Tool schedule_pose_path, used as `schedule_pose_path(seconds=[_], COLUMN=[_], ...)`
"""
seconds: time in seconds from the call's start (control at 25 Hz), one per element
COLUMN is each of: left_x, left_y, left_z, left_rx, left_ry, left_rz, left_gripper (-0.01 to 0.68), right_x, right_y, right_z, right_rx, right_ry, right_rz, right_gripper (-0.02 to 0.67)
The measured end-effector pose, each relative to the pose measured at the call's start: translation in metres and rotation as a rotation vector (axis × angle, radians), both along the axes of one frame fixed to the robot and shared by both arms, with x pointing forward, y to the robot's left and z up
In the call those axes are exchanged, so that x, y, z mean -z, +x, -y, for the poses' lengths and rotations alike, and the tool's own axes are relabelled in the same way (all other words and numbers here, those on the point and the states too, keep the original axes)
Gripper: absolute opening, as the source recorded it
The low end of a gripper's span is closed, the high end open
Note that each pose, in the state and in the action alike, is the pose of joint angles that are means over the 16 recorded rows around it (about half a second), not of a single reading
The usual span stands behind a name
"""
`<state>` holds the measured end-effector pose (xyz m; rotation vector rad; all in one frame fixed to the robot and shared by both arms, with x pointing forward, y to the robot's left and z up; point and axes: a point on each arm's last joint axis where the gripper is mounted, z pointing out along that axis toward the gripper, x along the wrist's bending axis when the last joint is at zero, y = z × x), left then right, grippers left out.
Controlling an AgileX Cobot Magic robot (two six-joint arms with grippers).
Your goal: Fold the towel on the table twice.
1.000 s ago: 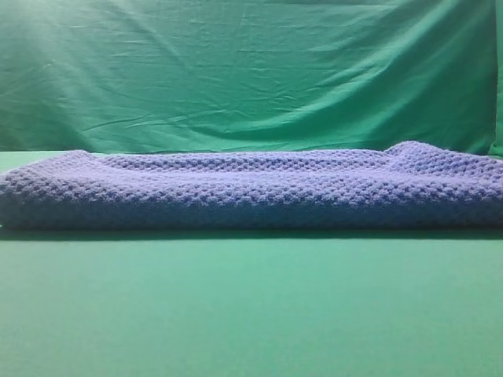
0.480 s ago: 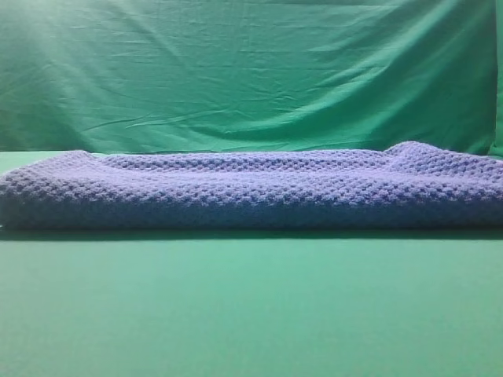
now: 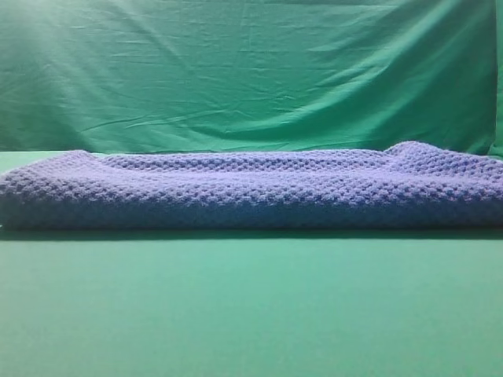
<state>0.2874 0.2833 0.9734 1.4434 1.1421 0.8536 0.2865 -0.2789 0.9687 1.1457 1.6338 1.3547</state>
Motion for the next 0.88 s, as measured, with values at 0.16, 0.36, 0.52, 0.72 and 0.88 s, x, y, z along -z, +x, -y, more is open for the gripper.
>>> schedule_pose_path(seconds=[0.16, 0.36, 0.52, 0.72, 0.88], left_x=[0.010, 0.019, 0.020, 0.020, 0.020], left_y=[0.001, 0.002, 0.002, 0.002, 0.002], left_z=[0.000, 0.000, 0.000, 0.000, 0.000], left_rx=[0.000, 0.002, 0.006, 0.012, 0.015], left_ry=[0.012, 0.034, 0.058, 0.090, 0.111], left_rz=[-0.028, -0.050, -0.049, -0.043, -0.038], left_gripper=[0.000, 0.000, 0.000, 0.000, 0.000], right_x=[0.007, 0.016, 0.019, 0.022, 0.023], right_y=[0.001, 0.001, 0.001, 0.000, 0.000], right_z=[0.000, 0.000, 0.000, 0.000, 0.000], right_rx=[0.000, 0.000, -0.002, -0.005, -0.006], right_ry=[-0.008, -0.019, -0.028, -0.038, -0.042], right_rz=[-0.021, -0.048, -0.067, -0.092, -0.101], right_gripper=[0.000, 0.000, 0.000, 0.000, 0.000])
